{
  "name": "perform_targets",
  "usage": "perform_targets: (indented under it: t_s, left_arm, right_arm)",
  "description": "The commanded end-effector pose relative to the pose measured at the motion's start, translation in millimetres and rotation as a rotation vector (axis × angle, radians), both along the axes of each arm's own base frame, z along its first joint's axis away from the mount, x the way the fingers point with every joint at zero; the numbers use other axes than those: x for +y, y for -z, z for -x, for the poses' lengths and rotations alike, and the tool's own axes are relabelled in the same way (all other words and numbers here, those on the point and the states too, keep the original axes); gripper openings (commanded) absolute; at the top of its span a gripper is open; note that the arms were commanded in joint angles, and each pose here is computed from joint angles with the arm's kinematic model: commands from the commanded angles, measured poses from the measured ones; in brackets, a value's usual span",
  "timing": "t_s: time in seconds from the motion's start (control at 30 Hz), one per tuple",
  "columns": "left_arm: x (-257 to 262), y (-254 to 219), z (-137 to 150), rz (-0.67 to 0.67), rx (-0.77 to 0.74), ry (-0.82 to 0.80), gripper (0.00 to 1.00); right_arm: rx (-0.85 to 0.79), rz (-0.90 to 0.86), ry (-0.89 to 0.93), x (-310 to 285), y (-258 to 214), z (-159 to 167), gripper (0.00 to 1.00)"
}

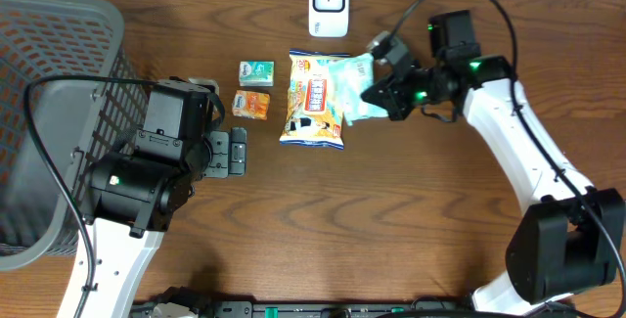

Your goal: Scan the item barcode

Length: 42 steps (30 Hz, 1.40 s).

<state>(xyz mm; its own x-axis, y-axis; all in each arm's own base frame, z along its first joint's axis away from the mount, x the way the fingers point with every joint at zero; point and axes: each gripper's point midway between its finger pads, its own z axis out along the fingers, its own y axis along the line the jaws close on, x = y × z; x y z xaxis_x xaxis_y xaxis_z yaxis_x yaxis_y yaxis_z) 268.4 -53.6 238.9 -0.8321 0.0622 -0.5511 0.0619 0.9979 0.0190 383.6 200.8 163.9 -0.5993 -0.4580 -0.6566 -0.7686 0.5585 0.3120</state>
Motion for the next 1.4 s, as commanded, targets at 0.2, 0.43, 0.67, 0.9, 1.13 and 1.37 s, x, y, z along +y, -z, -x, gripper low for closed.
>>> perform_targets:
  t_s: [0.2,0.43,0.67,0.9,1.13,1.37]
  left_arm:
    - [1,-3,-1,-0.004,-0.006,-0.002,0.98]
    - [1,-3,-1,-0.004,-0.006,-0.002,0.98]
    - [1,-3,-1,-0.004,-0.006,-0.002,0.98]
    - [1,-3,-1,-0.004,-0.006,-0.002,0.98]
    - [1,-3,-1,-0.004,-0.006,-0.002,0.98]
    - [1,-3,-1,-0.004,-0.006,-0.002,0.98]
  right_arm:
    - [-0.077,0.013,-0.005,5,-14,-8,0.01]
    - [-0.078,0.007,0.003,5,-15,-9,0.01]
    - [-0.201,-0.056,-0.016,15,-35,-27,0.01]
    - [-0.332,-0.159,-0.073,30,-65,-38,0.01]
    - [-0.338,-0.162,-0.075,30,-66,-39,0.01]
    - [-0.282,-0.150,-0.074,29,-58,-31,0.01]
